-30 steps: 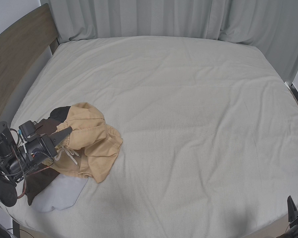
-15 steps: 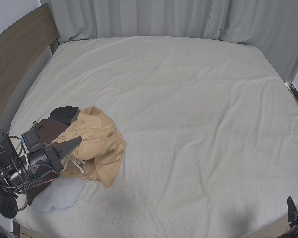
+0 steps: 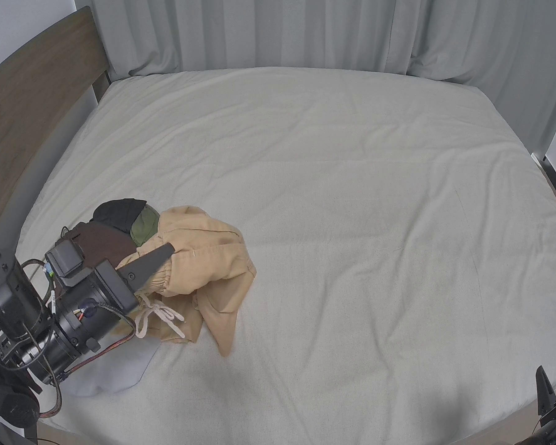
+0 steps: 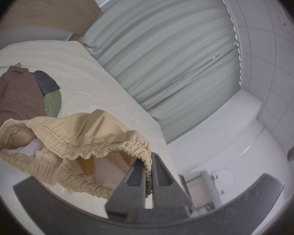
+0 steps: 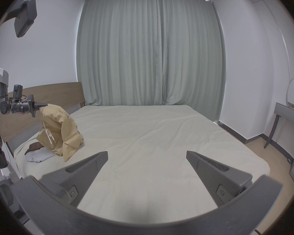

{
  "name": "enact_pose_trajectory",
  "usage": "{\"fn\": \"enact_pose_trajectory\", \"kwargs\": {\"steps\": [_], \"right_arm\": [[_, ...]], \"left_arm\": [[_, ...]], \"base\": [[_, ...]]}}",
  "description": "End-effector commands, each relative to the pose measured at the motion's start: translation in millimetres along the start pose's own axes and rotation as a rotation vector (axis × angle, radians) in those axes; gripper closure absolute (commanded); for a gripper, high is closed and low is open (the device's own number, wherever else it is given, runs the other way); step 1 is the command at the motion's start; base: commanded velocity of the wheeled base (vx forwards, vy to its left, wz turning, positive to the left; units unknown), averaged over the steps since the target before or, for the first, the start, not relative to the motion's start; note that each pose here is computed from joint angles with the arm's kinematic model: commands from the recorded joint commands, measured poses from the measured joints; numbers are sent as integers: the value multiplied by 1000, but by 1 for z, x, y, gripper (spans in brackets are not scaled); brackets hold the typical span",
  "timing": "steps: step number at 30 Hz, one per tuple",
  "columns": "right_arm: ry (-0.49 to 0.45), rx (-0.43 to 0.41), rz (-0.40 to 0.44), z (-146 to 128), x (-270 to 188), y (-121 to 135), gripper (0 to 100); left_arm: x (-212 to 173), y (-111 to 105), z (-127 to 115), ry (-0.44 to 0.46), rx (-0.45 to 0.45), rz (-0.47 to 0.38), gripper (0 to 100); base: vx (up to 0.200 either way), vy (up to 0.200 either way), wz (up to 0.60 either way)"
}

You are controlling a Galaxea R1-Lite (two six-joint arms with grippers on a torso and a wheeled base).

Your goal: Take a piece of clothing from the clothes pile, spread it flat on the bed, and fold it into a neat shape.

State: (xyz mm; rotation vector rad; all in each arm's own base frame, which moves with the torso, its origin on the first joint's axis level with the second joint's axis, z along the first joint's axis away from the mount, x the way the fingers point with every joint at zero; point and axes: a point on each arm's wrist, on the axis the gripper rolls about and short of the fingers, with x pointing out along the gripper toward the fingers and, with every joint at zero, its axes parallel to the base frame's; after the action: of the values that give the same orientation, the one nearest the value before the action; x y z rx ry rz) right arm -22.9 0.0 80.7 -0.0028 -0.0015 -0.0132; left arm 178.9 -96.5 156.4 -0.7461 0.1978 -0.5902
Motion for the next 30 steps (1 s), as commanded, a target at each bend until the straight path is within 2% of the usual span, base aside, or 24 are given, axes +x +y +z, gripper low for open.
{"fn": "enact_pose_trajectory", "kwargs": {"steps": [1, 6, 11, 20, 23, 25, 27, 28, 30], "right_arm": [[3, 0, -1, -5, 0, 0, 0], [3, 1, -1, -5, 0, 0, 0], [3, 0, 1, -5, 0, 0, 0], [3, 0, -1, -5, 0, 0, 0], [3, 1, -1, -5, 0, 0, 0], [3, 1, -1, -5, 0, 0, 0], [3, 1, -1, -5, 0, 0, 0], [3, 0, -1, -5, 0, 0, 0], [3, 0, 1, -5, 0, 0, 0]], "left_arm": [[-1, -38, 1, -87, -117, -87, 100], [-1, -61, -1, -146, -162, -120, 100], [7, -87, 10, -283, -214, -124, 100], [12, -106, 27, -422, -266, -115, 100], [8, -103, 23, -405, -262, -106, 100], [5, -92, 11, -351, -236, -71, 100], [5, -92, 11, -351, -236, -71, 100], [5, -78, -10, -235, -197, -44, 100], [13, -73, -22, -158, -161, -47, 100]], "base": [[0, 0, 0], [0, 0, 0], [0, 0, 0], [0, 0, 0], [0, 0, 0], [0, 0, 0], [0, 0, 0], [0, 0, 0], [0, 0, 0]]}}
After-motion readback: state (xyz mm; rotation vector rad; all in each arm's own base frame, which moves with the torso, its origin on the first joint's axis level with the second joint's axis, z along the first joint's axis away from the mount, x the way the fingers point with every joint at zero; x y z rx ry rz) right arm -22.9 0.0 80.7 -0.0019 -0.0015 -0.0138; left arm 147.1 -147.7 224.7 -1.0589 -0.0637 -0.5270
